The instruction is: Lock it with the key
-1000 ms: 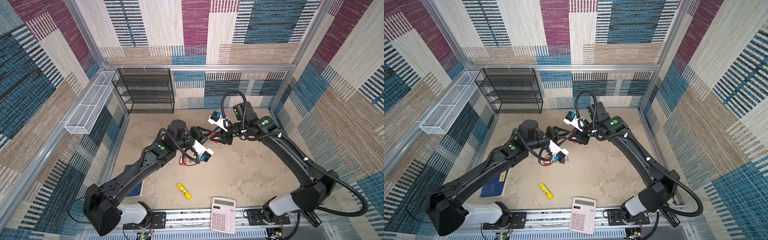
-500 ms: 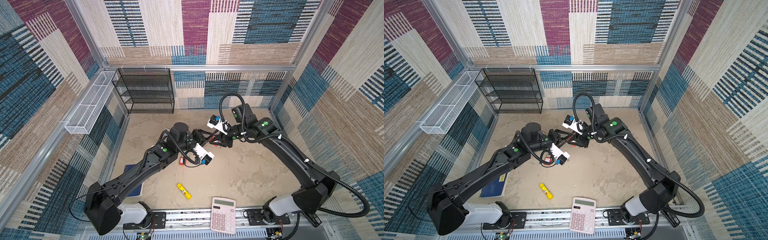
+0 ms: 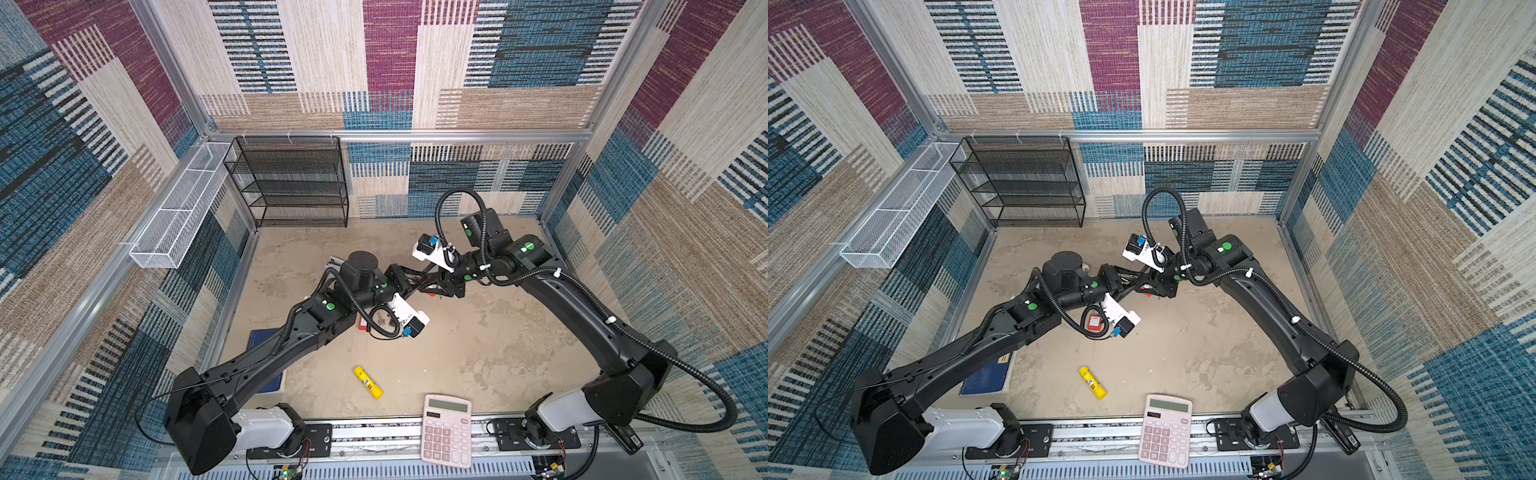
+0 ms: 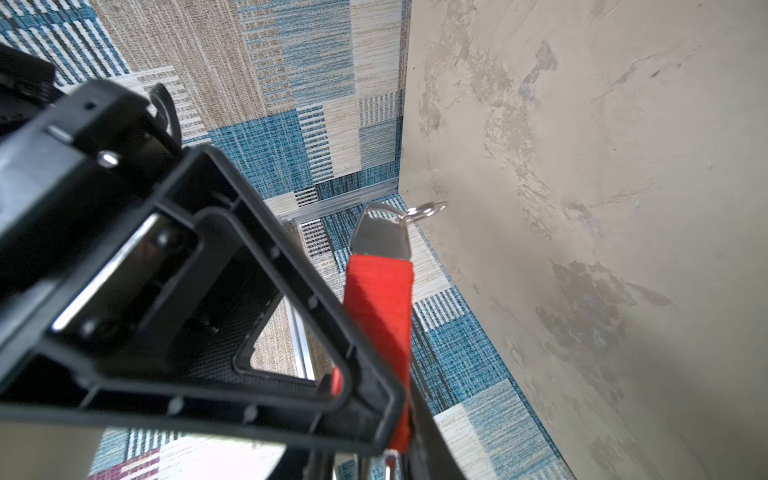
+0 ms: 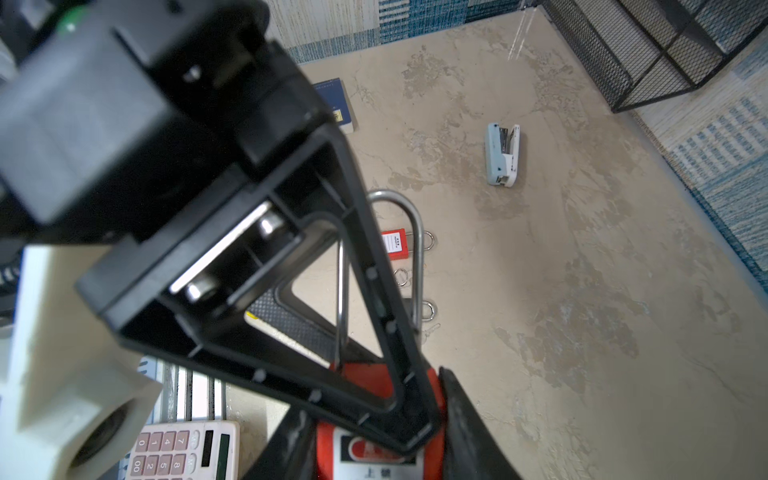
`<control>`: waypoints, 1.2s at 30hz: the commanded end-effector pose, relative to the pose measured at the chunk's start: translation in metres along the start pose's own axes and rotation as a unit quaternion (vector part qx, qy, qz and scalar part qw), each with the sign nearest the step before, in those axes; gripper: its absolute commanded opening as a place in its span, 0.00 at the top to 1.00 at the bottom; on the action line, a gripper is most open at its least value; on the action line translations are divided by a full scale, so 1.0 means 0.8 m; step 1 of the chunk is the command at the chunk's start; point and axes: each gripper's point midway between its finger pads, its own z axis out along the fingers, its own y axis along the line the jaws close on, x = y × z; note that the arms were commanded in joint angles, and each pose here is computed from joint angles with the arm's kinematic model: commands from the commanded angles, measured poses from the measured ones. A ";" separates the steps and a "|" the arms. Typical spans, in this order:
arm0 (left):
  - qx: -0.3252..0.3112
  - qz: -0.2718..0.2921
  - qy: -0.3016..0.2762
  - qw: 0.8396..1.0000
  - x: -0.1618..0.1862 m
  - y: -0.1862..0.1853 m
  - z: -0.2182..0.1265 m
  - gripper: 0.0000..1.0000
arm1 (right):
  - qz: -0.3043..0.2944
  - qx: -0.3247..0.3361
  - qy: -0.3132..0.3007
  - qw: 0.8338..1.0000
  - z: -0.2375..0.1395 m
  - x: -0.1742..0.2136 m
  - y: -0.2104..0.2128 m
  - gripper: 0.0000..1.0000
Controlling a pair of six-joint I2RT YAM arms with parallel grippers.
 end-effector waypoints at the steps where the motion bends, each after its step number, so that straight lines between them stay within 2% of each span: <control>1: -0.003 0.003 -0.004 1.000 -0.003 0.002 0.001 0.79 | -0.025 -0.003 -0.032 0.999 -0.006 -0.022 0.002 0.74; 4: -0.003 0.007 -0.005 1.000 -0.003 0.002 0.004 0.92 | -0.023 -0.008 -0.029 0.999 -0.003 -0.019 0.004 0.74; 8: -0.002 0.016 -0.006 1.000 -0.002 0.002 0.006 1.00 | -0.024 -0.019 -0.033 0.999 -0.002 -0.019 0.010 0.71; 15: 0.004 0.026 0.002 1.000 0.002 -0.002 0.009 1.00 | -0.018 -0.021 -0.024 0.999 0.002 -0.011 0.010 0.65; 28: 0.008 0.006 0.019 1.000 0.010 -0.001 0.009 1.00 | -0.022 0.021 0.000 1.000 0.001 0.004 -0.003 0.33; 32: 0.009 -0.015 0.031 0.999 0.017 0.002 0.007 1.00 | -0.035 0.059 0.009 0.998 -0.006 0.009 -0.014 0.27; 36: 0.018 -0.052 0.035 0.998 0.021 0.006 0.003 1.00 | -0.075 0.101 -0.017 0.992 -0.020 0.000 -0.020 0.23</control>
